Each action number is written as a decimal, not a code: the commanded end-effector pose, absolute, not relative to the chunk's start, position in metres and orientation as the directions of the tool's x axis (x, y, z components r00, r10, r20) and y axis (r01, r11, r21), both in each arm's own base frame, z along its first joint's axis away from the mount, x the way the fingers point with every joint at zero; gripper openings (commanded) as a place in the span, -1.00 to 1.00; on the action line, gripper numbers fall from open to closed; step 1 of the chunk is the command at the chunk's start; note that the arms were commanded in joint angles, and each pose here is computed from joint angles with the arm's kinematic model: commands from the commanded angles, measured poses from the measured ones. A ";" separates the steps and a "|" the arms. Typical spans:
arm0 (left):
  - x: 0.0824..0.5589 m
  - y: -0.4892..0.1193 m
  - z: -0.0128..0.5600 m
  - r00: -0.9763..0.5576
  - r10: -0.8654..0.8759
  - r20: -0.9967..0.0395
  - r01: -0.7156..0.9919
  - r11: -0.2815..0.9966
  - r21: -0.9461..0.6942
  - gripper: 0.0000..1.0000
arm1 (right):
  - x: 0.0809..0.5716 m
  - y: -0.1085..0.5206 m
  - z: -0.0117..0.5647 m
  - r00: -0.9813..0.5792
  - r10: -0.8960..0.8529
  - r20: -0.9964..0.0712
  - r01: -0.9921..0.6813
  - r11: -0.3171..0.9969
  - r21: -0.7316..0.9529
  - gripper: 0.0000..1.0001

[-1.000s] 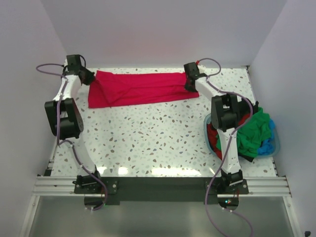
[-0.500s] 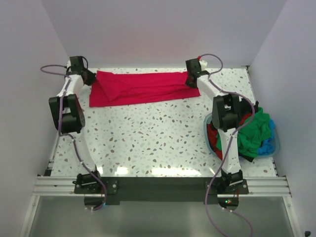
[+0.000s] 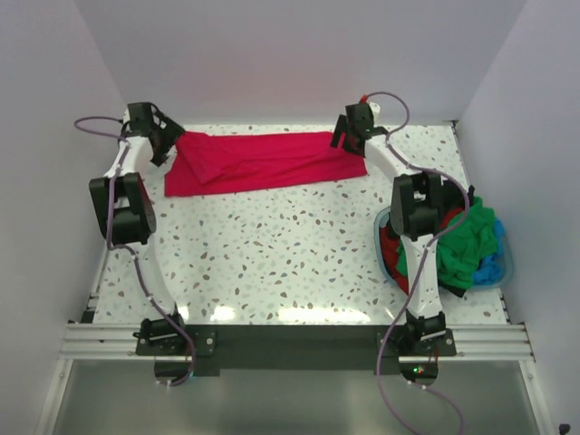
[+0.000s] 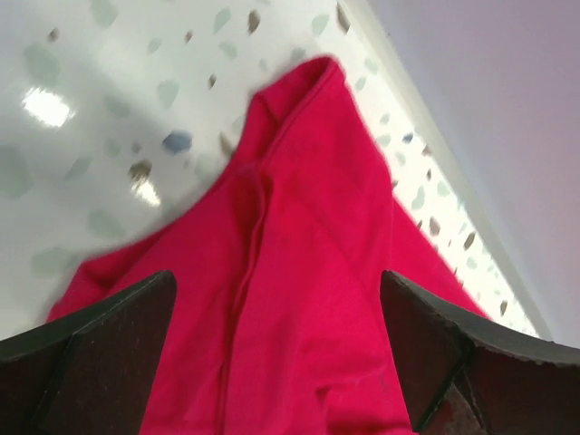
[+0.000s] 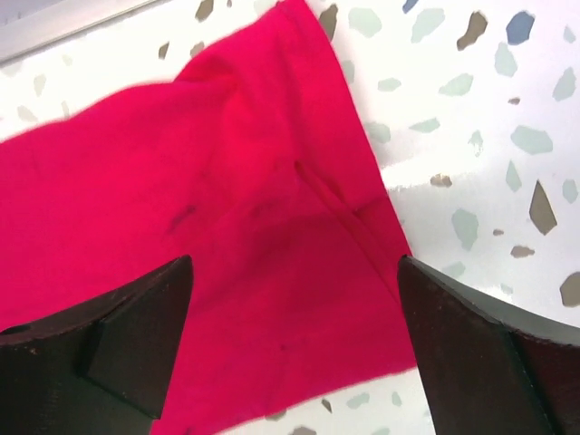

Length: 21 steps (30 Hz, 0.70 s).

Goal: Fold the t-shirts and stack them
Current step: Fold the tshirt

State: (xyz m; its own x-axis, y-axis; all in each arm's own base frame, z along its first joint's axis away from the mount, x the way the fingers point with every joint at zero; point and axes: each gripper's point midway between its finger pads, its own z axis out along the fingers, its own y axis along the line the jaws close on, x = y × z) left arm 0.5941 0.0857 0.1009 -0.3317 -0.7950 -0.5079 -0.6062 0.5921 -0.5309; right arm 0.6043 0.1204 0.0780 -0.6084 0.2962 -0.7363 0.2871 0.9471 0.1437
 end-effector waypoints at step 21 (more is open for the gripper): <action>0.492 0.036 0.011 -0.474 -0.816 -0.331 -0.688 0.577 -0.439 1.00 | 0.560 0.208 0.039 -0.714 0.164 -0.681 0.048 0.981 0.186 0.97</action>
